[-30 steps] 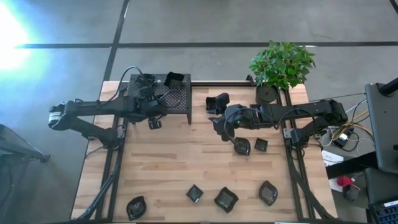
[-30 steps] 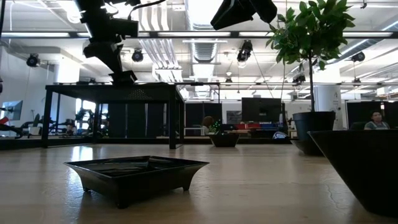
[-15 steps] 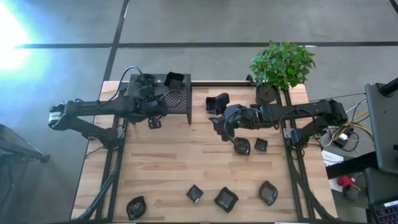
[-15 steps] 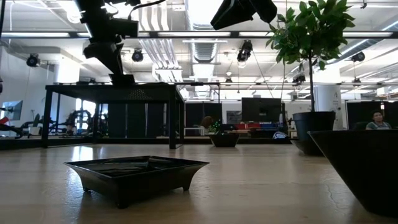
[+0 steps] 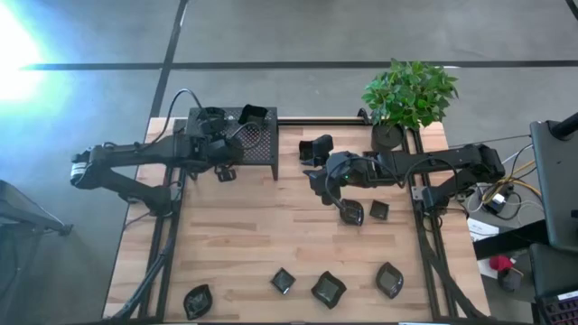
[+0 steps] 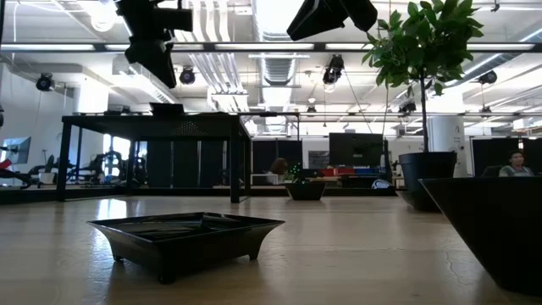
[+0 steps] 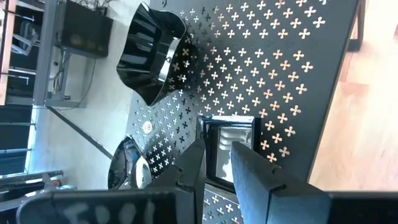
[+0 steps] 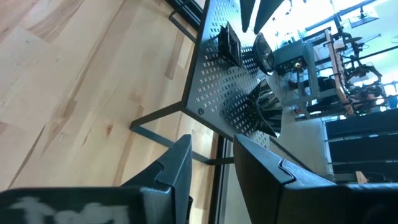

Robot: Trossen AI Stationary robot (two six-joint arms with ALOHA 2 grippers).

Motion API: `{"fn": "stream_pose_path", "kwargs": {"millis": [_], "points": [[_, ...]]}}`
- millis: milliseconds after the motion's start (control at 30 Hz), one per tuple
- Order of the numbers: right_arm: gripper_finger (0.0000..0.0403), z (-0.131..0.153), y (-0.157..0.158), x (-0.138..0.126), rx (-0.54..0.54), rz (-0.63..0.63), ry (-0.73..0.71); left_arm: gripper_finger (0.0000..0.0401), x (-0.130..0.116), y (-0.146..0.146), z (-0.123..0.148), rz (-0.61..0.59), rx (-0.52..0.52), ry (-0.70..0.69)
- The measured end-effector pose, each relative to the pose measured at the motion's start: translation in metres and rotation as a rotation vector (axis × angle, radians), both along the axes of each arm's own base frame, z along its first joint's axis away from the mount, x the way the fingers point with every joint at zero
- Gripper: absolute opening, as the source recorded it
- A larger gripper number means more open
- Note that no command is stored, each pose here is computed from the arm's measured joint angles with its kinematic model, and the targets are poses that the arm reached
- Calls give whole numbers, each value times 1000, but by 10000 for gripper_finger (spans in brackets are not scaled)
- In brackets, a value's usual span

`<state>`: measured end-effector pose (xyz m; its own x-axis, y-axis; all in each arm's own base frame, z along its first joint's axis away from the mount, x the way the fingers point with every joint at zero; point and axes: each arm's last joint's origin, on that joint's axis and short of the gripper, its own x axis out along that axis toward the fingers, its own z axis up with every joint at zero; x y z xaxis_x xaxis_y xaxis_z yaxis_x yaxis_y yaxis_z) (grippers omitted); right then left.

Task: Pick & Place Mini shaped plates
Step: Stack the square plate on top of the square plate on the shelf

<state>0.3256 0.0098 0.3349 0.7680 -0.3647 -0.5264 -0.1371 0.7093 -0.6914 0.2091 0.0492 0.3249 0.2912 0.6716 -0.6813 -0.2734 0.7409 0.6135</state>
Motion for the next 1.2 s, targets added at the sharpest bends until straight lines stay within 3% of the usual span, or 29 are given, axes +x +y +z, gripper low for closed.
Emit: {"fn": "stream_pose_path", "kwargs": {"millis": [800, 1200], "points": [[111, 0, 0, 0, 1, -1, 0, 73, 0, 0, -37, -1, -17, 68], [111, 0, 0, 0, -1, 0, 1, 73, 2, 1, -21, -20, 0, 31]]}}
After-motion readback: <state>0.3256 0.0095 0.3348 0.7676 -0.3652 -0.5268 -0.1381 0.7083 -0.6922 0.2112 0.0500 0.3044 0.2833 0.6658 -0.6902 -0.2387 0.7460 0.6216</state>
